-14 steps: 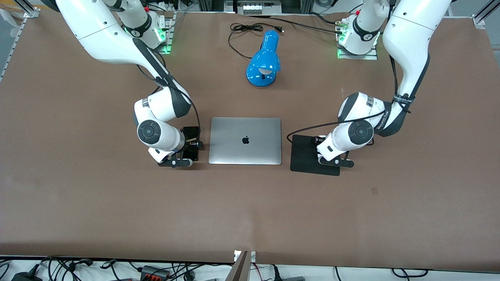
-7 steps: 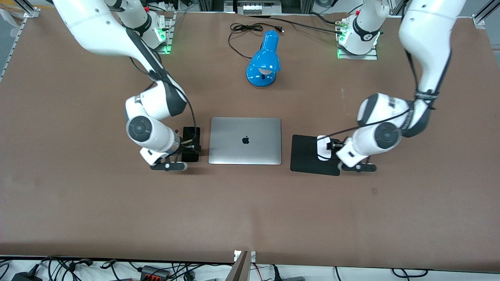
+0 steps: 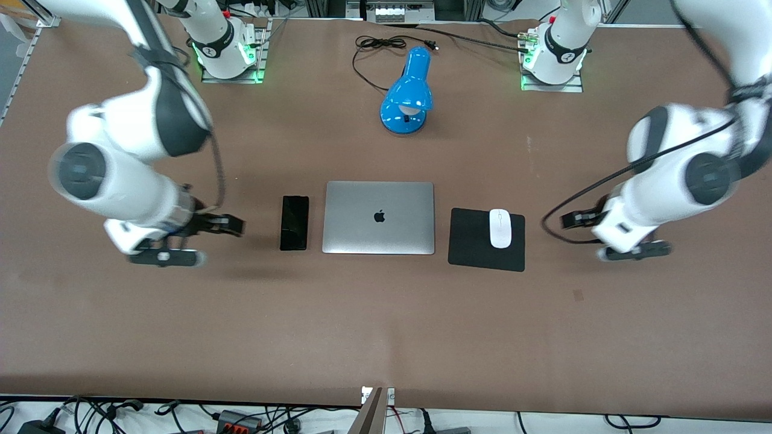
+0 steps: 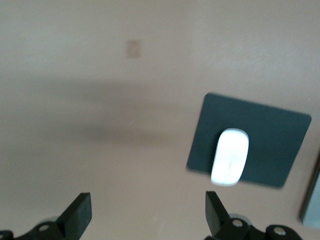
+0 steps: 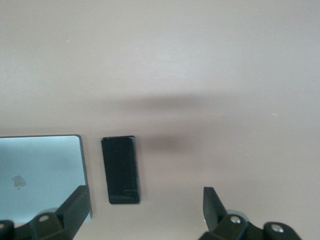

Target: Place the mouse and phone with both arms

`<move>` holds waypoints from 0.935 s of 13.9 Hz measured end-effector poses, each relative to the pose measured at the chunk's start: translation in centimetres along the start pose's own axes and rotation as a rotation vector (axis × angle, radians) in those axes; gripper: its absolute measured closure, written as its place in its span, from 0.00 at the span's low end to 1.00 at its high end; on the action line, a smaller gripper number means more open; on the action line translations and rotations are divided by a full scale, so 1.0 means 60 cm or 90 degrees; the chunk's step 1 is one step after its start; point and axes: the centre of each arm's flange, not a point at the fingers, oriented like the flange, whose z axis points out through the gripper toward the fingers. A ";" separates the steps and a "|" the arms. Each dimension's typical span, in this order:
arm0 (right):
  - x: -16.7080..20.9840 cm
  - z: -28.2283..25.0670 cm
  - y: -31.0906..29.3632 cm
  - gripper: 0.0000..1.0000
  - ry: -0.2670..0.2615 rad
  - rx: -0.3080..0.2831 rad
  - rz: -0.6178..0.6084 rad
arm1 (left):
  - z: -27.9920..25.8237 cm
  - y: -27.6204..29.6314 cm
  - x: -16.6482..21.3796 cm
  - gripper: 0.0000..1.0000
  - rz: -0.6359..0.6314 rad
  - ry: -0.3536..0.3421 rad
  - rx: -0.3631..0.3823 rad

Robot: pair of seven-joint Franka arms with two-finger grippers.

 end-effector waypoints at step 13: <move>-0.010 -0.206 0.274 0.00 0.092 -0.029 -0.048 | -0.199 -0.087 -0.075 0.00 -0.007 -0.009 -0.009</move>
